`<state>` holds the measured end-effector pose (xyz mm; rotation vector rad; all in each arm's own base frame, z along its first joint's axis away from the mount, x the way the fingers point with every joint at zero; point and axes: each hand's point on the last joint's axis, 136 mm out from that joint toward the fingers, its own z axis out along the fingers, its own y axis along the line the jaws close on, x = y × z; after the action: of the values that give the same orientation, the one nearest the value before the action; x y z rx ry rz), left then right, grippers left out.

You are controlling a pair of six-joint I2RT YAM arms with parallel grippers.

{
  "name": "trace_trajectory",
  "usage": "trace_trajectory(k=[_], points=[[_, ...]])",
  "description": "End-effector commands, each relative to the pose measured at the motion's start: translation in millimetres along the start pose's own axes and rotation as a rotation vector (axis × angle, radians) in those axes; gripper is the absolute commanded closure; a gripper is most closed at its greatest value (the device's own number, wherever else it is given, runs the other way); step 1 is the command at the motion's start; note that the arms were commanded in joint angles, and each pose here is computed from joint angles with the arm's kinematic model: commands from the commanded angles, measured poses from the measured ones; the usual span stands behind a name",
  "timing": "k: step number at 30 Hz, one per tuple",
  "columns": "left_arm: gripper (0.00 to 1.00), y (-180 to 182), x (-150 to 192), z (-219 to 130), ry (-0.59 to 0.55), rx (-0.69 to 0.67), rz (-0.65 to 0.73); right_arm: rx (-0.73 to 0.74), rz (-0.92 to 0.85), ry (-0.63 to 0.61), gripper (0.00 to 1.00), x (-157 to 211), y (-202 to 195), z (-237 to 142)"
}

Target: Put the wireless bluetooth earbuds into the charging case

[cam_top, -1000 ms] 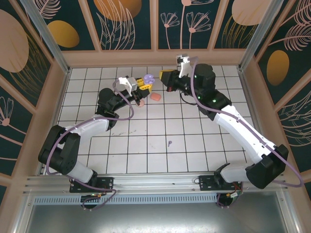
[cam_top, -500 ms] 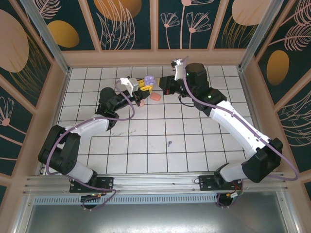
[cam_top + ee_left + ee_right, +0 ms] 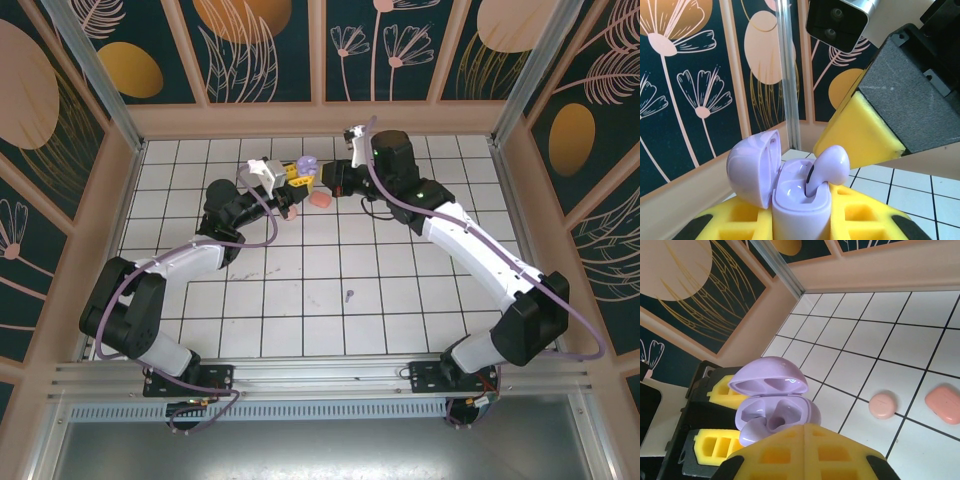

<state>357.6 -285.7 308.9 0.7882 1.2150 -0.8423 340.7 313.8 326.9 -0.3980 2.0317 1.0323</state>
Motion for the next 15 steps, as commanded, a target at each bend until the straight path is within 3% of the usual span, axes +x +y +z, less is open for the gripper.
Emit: trace_trajectory(k=[1,15], points=[[1.00,-3,-14,6,-0.035,0.027,0.036,-0.065,-0.028,-0.014,1.00,-11,27,0],[1.00,-2,-12,4,-0.030,0.020,0.031,-0.082,-0.051,0.015,1.00,-4,44,10]])
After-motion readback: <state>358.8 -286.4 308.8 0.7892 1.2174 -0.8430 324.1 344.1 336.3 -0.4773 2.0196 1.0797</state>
